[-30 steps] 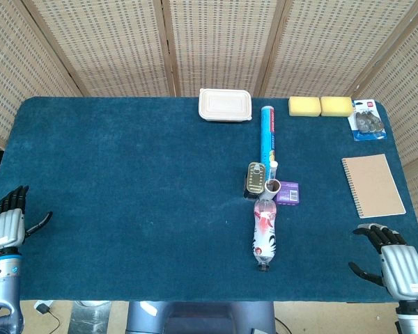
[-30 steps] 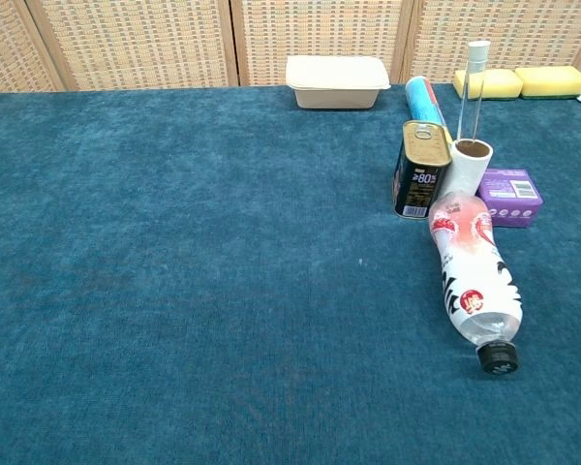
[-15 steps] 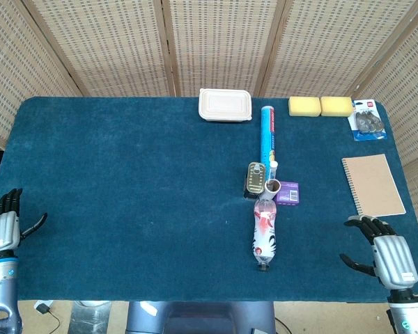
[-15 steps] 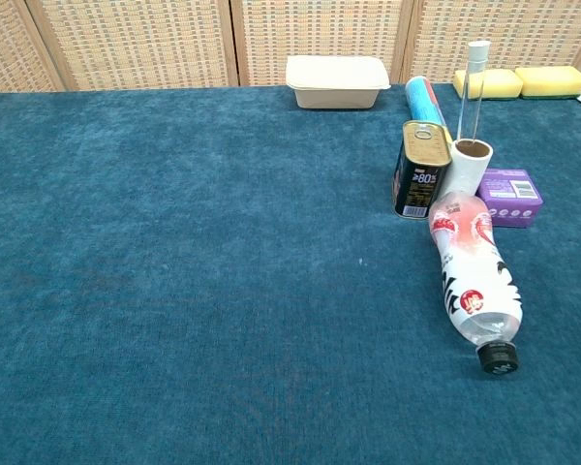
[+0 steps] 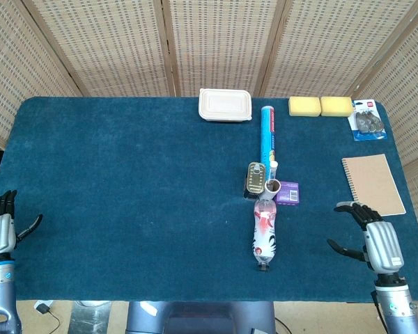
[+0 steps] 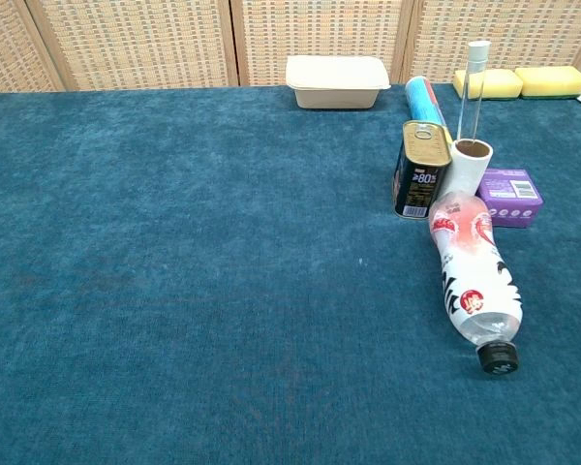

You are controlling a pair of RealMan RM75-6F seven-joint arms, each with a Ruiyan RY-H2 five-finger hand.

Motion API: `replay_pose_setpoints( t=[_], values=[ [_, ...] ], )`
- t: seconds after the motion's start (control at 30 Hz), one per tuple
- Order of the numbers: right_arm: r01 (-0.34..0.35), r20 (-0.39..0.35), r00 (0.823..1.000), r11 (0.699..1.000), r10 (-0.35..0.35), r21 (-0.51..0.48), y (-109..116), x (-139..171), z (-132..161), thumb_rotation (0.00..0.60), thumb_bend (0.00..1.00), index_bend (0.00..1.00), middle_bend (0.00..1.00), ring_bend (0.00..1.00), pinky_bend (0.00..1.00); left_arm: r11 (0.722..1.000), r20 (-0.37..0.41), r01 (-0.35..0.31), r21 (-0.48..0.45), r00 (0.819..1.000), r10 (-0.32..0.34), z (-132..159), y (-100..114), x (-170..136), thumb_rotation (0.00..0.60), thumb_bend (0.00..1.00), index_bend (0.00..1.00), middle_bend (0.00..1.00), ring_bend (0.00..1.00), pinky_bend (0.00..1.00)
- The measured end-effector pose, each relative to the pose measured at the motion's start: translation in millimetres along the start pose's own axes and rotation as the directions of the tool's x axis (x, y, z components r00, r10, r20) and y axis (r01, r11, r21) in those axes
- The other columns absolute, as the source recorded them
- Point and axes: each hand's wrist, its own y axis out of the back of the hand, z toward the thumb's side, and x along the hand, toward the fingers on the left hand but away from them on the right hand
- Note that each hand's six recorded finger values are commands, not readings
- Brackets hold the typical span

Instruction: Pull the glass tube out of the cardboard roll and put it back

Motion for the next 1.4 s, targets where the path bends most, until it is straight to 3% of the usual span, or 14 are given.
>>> replay_pose_setpoints(
  t=[0.4, 0.7, 0.9, 1.07, 1.23, 1.4],
  values=[
    [0.007, -0.033, 0.999, 0.994, -0.011, -0.113, -23, -27, 10, 0.600, 0.18, 0.32, 0.32, 0.27, 0.30, 1.000, -0.002, 0.000, 0.011, 1.000, 0.000, 0, 0, 0, 0.000, 0.00, 0.00, 0.06, 0.00, 0.06],
    [-0.001, -0.015, 1.000, 0.988, -0.002, -0.157, -44, -61, 15, 0.600, 0.14, 0.32, 0.31, 0.27, 0.30, 1.000, -0.004, 0.001, 0.009, 1.000, -0.001, 0, -1, 0, 0.000, 0.00, 0.00, 0.06, 0.00, 0.06],
    [0.023, -0.006, 1.000, 0.987, -0.025, -0.157, -45, -74, 18, 0.546, 0.13, 0.32, 0.31, 0.27, 0.31, 1.000, -0.004, 0.002, 0.009, 1.000, -0.002, 0, -1, 0, 0.000, 0.00, 0.00, 0.06, 0.00, 0.06],
    [0.023, 0.010, 1.000, 0.988, -0.022, -0.153, -51, -82, 20, 0.536, 0.12, 0.32, 0.31, 0.28, 0.31, 1.000, -0.005, 0.002, 0.009, 1.000, -0.001, 0, -1, 0, 0.000, 0.00, 0.00, 0.06, 0.00, 0.06],
    [0.010, 0.035, 0.999, 0.985, -0.004, -0.170, -63, -90, 19, 0.527, 0.12, 0.32, 0.32, 0.28, 0.32, 1.000, -0.006, 0.001, 0.009, 1.000, -0.001, 0, -1, 0, 0.000, 0.00, 0.00, 0.06, 0.00, 0.06],
    [0.020, 0.052, 0.999, 0.983, -0.010, -0.181, -74, -102, 21, 0.480, 0.12, 0.31, 0.31, 0.28, 0.32, 1.000, -0.006, 0.002, 0.009, 1.000, -0.001, -1, -1, 0, 0.000, 0.00, 0.00, 0.06, 0.00, 0.06]
  ],
)
